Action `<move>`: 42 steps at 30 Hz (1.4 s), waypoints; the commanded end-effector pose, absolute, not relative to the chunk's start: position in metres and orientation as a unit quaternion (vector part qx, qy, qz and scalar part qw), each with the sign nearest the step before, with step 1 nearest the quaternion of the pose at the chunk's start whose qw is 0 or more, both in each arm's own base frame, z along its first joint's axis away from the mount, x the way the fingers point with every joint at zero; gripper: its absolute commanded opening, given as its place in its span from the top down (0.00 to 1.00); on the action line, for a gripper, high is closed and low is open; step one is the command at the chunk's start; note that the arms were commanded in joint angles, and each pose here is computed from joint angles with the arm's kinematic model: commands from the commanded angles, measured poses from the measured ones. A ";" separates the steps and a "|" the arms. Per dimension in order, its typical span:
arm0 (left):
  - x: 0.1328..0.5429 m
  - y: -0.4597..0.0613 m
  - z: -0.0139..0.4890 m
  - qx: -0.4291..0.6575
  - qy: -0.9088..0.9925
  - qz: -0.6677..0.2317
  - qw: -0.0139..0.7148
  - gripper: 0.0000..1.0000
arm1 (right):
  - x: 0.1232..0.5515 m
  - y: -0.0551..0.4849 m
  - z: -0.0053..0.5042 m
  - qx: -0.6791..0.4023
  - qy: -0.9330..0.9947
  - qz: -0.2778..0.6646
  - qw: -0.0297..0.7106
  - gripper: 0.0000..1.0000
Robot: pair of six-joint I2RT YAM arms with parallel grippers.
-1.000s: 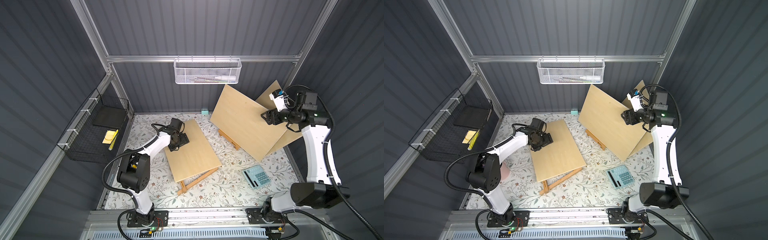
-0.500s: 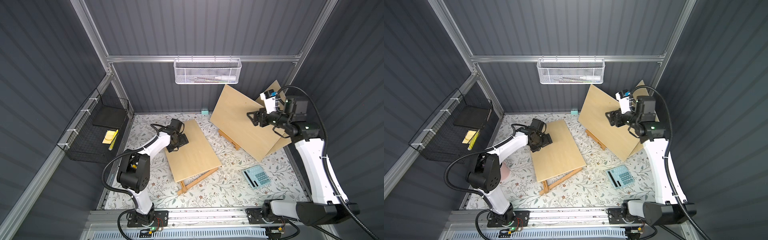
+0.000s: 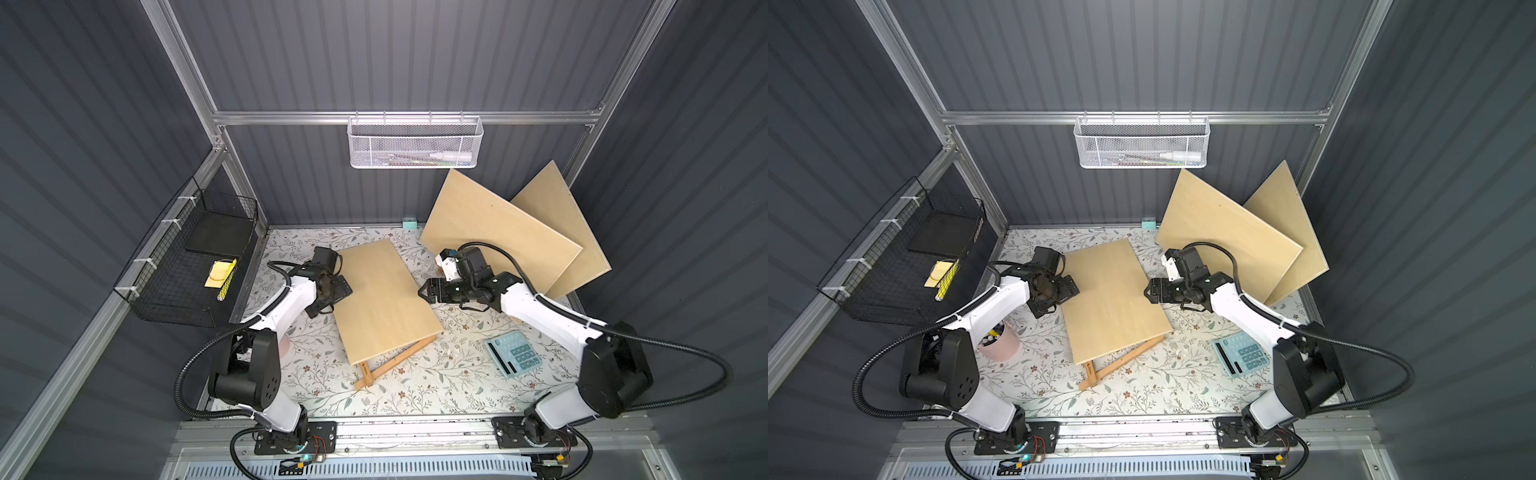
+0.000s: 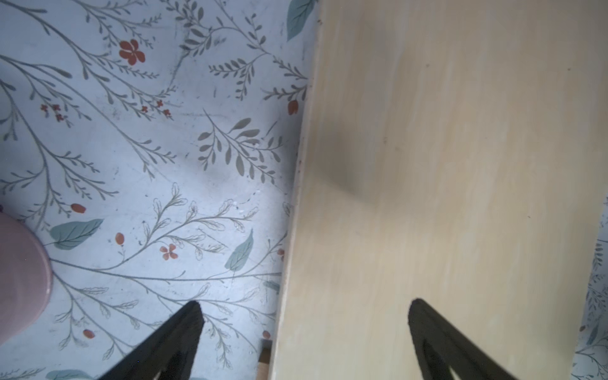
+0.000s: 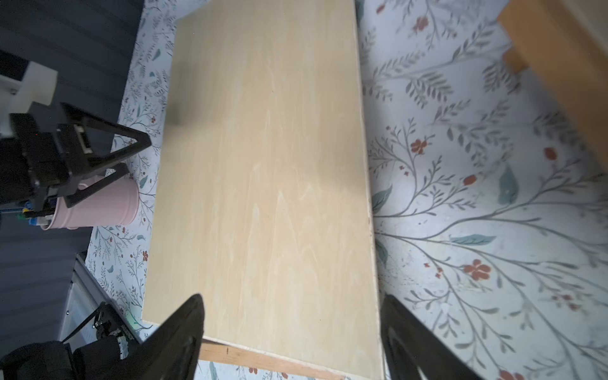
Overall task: Assemble the easel
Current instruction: Pick up the drawing board from the center of the board.
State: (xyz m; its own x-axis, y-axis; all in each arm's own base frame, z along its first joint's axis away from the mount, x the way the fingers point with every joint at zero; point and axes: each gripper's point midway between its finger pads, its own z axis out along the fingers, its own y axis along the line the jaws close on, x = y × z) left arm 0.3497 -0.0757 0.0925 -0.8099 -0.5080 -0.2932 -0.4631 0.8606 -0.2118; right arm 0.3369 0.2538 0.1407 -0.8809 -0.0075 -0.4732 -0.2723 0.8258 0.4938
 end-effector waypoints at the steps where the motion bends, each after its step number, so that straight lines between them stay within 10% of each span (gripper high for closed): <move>1: 0.351 -0.089 0.078 -0.230 0.954 -0.112 0.155 0.01 | 0.349 0.267 0.134 -0.047 0.923 0.304 0.230 0.16; 21: 0.343 -0.133 0.042 -0.169 0.951 -0.232 0.111 0.09 | 0.329 0.306 0.048 -0.102 0.932 0.335 0.093 0.14; 42: 0.379 -0.184 0.186 -0.103 0.871 -0.425 0.226 0.34 | 0.313 0.327 0.020 -0.148 0.930 0.334 0.047 0.11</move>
State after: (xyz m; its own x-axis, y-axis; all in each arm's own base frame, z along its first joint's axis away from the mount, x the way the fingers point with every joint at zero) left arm 0.3560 -0.1510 0.0998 -0.8958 -0.4188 -0.1485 -0.2340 0.7287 -0.6437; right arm 0.3633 0.3339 0.0774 -0.9003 -0.1520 -0.4079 -0.3947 0.6805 0.6174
